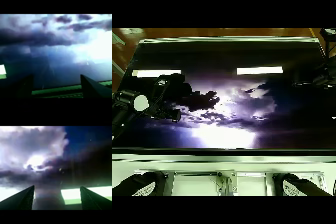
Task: Fold the shirts.
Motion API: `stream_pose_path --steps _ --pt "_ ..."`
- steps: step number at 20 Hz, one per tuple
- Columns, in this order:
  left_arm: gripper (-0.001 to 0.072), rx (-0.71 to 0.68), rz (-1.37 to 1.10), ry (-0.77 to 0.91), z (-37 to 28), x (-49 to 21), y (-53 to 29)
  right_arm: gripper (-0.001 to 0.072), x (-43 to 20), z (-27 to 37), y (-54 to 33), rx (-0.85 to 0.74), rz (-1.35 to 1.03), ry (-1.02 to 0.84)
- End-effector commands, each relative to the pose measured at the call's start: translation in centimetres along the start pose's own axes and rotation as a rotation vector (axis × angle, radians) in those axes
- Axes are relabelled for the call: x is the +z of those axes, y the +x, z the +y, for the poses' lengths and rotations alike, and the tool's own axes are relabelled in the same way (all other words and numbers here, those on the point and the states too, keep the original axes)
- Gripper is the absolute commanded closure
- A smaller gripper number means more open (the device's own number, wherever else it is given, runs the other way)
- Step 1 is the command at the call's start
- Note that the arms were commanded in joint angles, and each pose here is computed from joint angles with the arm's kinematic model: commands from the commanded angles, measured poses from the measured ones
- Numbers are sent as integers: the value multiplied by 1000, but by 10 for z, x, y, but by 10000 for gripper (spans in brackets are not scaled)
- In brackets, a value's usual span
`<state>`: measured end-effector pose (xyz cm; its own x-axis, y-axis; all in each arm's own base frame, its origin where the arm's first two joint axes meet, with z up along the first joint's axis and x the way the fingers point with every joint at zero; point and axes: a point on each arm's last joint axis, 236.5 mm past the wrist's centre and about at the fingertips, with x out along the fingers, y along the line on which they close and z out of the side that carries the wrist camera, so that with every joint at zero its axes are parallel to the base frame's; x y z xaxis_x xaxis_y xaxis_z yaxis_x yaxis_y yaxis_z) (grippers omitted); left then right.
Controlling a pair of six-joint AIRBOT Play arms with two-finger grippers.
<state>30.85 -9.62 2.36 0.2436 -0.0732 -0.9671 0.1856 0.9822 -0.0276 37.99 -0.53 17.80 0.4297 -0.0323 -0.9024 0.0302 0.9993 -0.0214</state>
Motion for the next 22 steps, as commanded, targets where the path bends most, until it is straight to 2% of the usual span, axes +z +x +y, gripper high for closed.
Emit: stream_pose_path --steps 1,11,13,17,22 --pt "-4 0 0 -1 0 0 0 23 8 0 -1 1 -33 1" --pt "-3 0 0 -1 0 0 0 23 27 4 3 15 -104 26" --pt "-3 0 0 -1 0 0 0 23 15 19 23 75 -28 48" --pt "-3 -5 -8 -2 -1 2 0 23 -49 63 75 247 228 80" --pt "-3 -18 -146 1 -5 35 -2 23 -91 77 97 298 368 115"
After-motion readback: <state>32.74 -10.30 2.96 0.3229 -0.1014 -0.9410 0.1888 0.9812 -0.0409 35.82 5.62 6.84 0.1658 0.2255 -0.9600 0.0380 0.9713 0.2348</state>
